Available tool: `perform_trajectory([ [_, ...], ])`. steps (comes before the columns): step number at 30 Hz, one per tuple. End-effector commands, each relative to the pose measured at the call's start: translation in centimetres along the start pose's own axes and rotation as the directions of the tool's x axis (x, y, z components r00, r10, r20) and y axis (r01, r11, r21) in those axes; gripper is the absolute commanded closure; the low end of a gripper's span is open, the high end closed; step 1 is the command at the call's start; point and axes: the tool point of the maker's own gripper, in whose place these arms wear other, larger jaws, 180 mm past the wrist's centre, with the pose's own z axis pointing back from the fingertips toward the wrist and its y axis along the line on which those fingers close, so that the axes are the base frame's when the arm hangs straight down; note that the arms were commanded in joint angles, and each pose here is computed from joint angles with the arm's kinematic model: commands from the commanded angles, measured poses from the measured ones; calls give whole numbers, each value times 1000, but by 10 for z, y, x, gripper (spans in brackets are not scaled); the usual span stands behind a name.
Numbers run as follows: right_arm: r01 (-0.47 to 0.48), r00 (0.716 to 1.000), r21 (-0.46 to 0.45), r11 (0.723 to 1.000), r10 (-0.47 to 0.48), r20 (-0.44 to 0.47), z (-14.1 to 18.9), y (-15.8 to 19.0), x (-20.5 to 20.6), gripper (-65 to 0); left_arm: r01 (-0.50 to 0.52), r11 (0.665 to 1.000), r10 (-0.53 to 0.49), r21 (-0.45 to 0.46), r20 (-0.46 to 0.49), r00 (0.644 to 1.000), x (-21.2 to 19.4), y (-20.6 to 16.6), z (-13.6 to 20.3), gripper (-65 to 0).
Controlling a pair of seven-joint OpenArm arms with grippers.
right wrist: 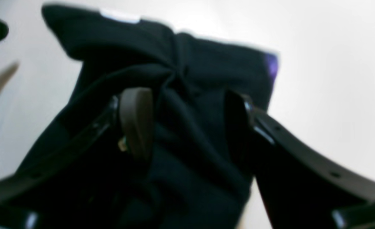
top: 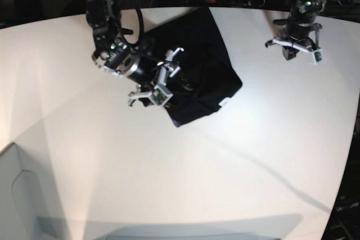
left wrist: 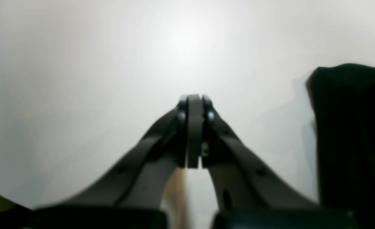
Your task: Fold the T-shirt properly
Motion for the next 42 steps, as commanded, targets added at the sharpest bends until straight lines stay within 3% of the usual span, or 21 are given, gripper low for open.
perform_trajectory([
  [1,-2,999,40,999,1,40,2,14,7,-360,13,1000,-12,-7,34,999,10,-1,3,0],
  [4,-29,1000,132,991,29,2,7,51,-8,-359,13,1000,-12,-7,41,999,13,-1,2,0],
  [10,-62,995,334,940,84,-54,13,125,-34,-358,32,999,-33,19,65,997,24,11,5,0],
  [18,-60,994,448,892,94,-53,19,175,-38,-358,7,994,-22,106,144,989,50,41,22,0],
  [22,-80,990,499,863,127,-62,27,190,-47,-358,-38,995,23,92,167,986,56,46,26,0],
  [27,-125,988,482,867,154,-21,33,181,-34,-356,-137,990,130,27,182,975,60,46,32,0],
  [30,-158,986,433,887,165,22,38,164,-17,-356,-192,981,188,7,166,968,59,48,34,0],
  [38,-154,988,214,965,147,49,39,86,6,-358,-331,927,347,-176,68,935,54,17,40,-6],
  [42,-113,993,76,991,109,55,43,41,12,-358,-396,878,402,-269,-35,915,37,-16,41,-13],
])
